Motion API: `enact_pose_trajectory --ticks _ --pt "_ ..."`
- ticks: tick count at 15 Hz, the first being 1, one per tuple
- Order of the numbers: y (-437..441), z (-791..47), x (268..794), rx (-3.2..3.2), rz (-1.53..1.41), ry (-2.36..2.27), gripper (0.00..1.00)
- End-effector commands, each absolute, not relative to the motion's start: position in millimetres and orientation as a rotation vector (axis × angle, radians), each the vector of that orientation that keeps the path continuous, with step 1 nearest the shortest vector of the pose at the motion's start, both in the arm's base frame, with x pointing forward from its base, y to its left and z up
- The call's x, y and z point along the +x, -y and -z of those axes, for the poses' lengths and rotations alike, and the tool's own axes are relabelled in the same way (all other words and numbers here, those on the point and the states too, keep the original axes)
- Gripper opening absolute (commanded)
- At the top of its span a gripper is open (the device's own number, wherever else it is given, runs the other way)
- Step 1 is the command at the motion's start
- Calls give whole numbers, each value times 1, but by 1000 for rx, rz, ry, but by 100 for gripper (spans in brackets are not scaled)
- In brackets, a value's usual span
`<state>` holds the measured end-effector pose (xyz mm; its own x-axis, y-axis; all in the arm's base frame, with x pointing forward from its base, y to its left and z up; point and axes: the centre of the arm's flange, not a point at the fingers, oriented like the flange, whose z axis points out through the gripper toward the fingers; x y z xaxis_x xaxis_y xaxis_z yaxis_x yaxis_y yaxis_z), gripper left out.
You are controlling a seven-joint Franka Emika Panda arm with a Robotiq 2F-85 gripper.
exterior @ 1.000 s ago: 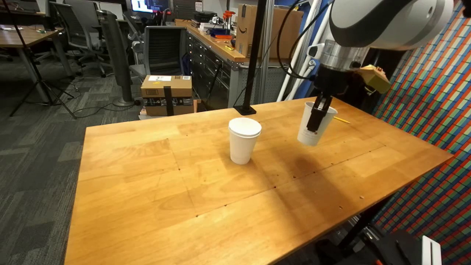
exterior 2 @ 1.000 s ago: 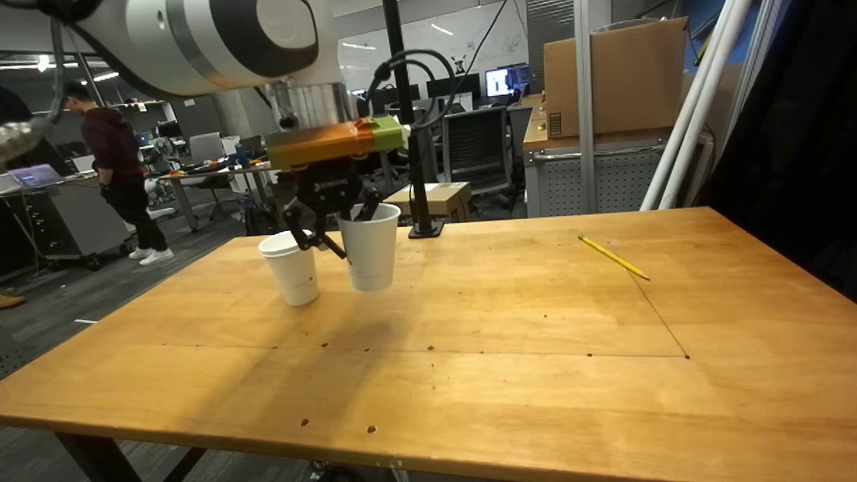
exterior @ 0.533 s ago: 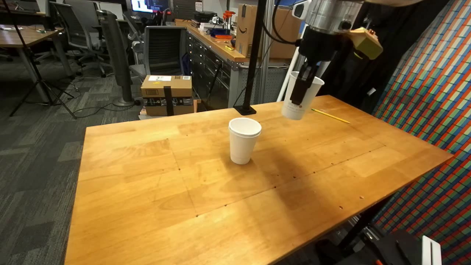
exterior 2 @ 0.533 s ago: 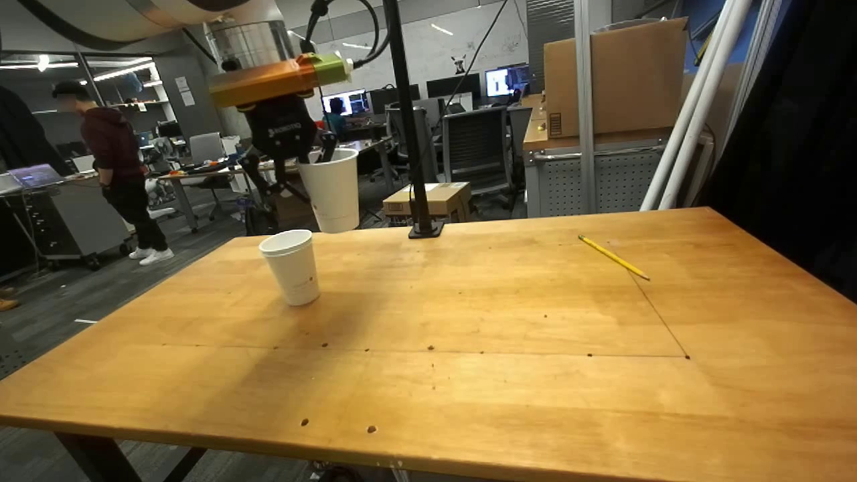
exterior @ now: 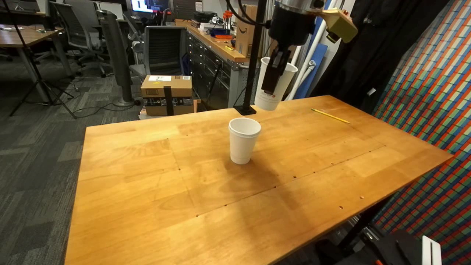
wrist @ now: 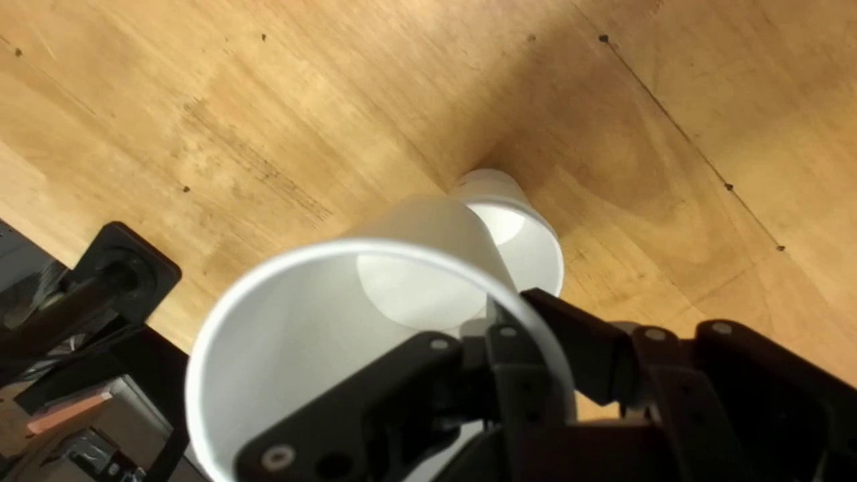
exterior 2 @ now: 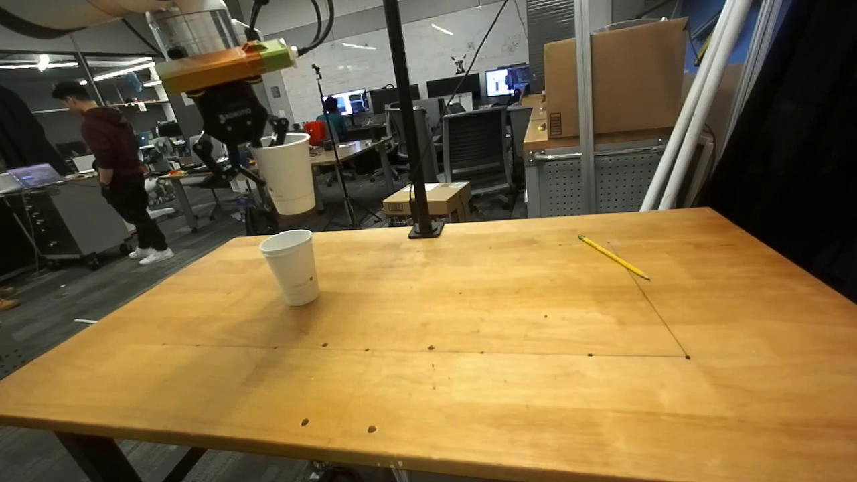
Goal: Stack the cups
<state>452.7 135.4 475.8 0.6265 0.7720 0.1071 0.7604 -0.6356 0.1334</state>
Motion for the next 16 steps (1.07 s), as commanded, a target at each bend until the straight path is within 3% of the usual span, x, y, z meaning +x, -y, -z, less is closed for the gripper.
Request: enact_pose_trajectory --ticks 1,16 --pt "-167 -479 470 2749 -244 -1359 0" --pt "-201 -439 474 2742 -127 -1423 0"
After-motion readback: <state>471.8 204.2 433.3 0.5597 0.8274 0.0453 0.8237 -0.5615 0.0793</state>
